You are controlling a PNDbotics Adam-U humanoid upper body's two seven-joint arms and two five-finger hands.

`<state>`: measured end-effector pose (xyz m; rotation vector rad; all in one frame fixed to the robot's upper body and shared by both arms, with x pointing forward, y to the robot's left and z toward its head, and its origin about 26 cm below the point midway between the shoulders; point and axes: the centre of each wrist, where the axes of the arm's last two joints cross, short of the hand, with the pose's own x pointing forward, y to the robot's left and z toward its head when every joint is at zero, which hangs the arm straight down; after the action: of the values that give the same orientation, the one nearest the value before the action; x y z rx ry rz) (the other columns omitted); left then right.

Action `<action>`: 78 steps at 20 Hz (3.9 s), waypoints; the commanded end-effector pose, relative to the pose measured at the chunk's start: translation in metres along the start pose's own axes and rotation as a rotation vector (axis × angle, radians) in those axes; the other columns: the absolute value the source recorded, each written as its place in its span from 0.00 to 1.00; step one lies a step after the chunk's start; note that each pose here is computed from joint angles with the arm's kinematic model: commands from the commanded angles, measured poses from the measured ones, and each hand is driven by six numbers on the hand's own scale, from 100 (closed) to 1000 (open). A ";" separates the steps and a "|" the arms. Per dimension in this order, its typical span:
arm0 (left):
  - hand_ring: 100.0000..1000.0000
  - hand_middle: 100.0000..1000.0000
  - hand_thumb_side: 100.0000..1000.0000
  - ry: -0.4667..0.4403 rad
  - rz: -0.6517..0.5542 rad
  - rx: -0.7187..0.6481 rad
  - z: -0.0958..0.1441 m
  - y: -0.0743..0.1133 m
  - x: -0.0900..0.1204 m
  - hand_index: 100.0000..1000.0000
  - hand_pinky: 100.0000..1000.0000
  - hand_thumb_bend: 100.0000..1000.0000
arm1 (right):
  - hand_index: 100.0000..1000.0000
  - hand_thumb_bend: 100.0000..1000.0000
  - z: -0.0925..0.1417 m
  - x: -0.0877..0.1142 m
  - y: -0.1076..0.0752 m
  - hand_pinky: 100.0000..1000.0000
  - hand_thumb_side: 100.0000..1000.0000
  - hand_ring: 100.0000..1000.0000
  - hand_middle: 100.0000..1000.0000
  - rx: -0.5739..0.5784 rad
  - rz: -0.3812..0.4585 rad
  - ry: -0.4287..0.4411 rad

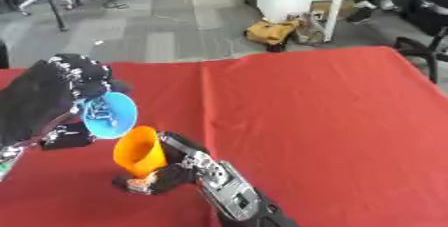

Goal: Pour the contents of one cup into another cup.

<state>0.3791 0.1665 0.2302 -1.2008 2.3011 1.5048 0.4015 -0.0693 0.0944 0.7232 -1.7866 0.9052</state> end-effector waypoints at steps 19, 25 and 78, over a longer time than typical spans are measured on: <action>0.35 0.36 0.00 -0.048 -0.101 -0.004 -0.004 0.012 -0.006 0.64 0.29 0.57 | 0.38 0.31 -0.003 0.008 -0.006 0.66 0.00 0.32 0.28 0.003 0.011 -0.024; 0.35 0.36 0.00 -0.047 -0.130 -0.001 -0.005 0.013 -0.005 0.64 0.28 0.58 | 0.38 0.32 -0.003 0.008 -0.006 0.65 0.00 0.32 0.28 0.003 0.010 -0.025; 0.36 0.35 0.00 -0.147 -0.332 -0.138 -0.013 0.029 0.001 0.64 0.27 0.49 | 0.38 0.32 -0.002 0.006 -0.007 0.65 0.00 0.32 0.28 0.003 0.009 -0.019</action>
<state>0.3650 0.1586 0.2429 -1.3524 1.8657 1.6156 0.4025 -0.0712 0.0924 0.7256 -1.7814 0.9054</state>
